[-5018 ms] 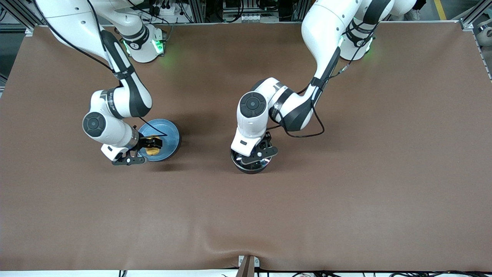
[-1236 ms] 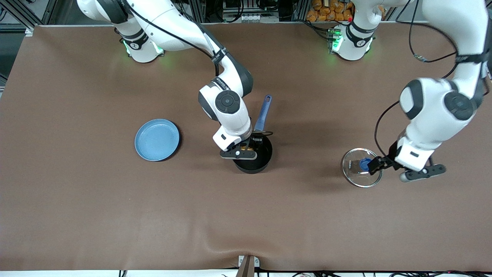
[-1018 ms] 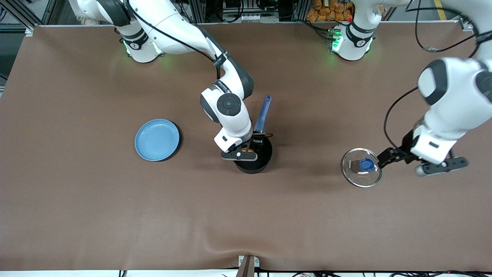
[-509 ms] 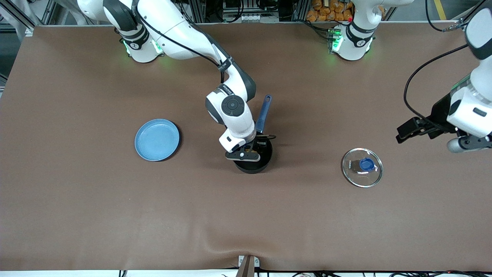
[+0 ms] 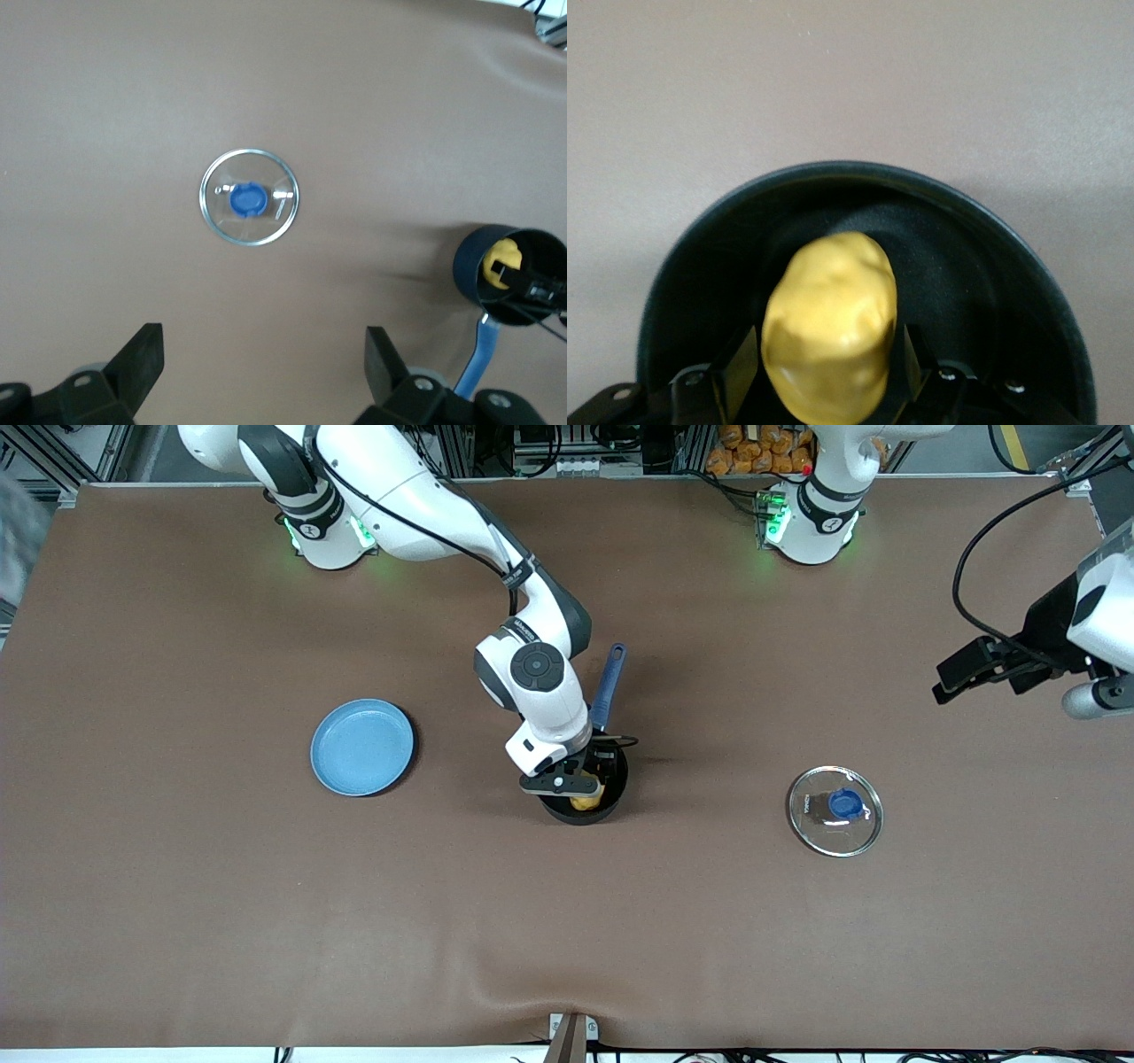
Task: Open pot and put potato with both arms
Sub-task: 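Release the lid and raise the left gripper while the right gripper lowers the potato, then open the right gripper to drop the potato into the pot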
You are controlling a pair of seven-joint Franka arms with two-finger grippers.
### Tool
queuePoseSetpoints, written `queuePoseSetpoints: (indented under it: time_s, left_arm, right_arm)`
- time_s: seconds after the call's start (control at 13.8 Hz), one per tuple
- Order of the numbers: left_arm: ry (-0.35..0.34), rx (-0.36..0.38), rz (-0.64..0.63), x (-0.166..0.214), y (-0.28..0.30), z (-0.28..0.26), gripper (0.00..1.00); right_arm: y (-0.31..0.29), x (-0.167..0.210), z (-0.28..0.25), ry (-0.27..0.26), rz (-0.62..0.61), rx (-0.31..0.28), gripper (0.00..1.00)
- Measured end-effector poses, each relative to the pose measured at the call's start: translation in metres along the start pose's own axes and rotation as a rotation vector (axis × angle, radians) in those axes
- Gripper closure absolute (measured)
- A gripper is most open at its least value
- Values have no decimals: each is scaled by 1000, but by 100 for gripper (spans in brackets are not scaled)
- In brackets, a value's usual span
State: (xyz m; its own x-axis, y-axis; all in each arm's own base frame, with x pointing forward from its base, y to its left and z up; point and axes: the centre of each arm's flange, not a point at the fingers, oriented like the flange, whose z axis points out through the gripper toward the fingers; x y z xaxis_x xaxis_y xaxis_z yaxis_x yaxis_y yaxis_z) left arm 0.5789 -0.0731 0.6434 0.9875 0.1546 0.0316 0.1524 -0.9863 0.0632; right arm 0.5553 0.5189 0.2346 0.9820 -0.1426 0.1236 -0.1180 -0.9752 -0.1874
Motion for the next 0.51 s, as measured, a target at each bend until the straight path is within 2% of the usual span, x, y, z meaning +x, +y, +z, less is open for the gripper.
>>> queuePoseSetpoints:
  time_s: [0.15, 0.29, 0.51]
  left_arm:
    - [-4, 1, -2, -5, -3, -6, 0]
    - [-24, 7, -4, -13, -6, -12, 0]
    - [-32, 28, 16, -21, -10, -20, 0]
  right_arm:
    - [1, 4, -9, 0, 4, -4, 25]
    - [2, 11, -35, -14, 12, -20, 35]
    - [16, 33, -119, -27, 51, -18, 33]
